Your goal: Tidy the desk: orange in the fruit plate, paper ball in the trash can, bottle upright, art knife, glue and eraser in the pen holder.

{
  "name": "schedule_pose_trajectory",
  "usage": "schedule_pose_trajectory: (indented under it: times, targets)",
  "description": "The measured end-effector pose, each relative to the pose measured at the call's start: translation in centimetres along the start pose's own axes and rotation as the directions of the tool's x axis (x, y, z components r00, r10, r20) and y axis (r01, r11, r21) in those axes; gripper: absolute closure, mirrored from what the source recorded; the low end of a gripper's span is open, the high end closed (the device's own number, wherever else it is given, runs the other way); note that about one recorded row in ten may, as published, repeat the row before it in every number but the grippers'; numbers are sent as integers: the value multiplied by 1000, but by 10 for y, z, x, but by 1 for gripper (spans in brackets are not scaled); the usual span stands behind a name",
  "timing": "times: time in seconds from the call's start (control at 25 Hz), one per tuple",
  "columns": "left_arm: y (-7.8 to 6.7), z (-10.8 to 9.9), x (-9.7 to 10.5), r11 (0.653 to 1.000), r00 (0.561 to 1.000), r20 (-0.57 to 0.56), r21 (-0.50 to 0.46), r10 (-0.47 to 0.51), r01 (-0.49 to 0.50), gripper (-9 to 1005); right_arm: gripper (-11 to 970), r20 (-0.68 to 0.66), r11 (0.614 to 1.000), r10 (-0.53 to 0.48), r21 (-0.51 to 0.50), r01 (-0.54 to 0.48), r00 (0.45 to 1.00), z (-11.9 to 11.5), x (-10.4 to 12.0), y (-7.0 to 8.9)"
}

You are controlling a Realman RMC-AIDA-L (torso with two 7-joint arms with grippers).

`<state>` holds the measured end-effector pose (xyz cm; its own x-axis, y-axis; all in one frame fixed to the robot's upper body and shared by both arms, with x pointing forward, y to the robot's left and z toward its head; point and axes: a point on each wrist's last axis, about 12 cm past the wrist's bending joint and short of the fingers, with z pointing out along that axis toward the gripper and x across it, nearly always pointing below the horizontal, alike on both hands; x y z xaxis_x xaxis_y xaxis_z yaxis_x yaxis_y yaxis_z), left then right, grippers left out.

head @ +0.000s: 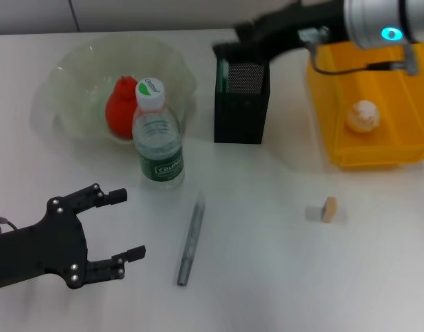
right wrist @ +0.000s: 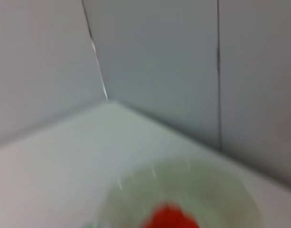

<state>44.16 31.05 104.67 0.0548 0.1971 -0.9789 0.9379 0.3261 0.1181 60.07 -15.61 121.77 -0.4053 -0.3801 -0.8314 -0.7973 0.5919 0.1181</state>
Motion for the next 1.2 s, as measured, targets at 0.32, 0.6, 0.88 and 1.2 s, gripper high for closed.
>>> schedule_pose_trajectory:
  times: [0.32, 0.6, 0.88, 1.2]
  targets:
    - [0, -1, 0, 1000, 1000, -2, 0, 2, -2, 174, 420, -416, 1000, -11, -12, 7, 909, -35, 7, 35]
    - [1, -1, 0, 1000, 1000, -2, 0, 2, -2, 174, 372, -609, 997, -72, -15, 79, 790, -31, 26, 33]
    - [1, -1, 0, 1000, 1000, -4, -1, -2, 2, 174, 371, -705, 992, -94, -8, 126, 703, -26, 41, 24]
    - [1, -1, 2, 1000, 1000, -9, -6, -7, 7, 174, 374, -728, 993, -93, -17, 118, 679, -6, 57, 14]
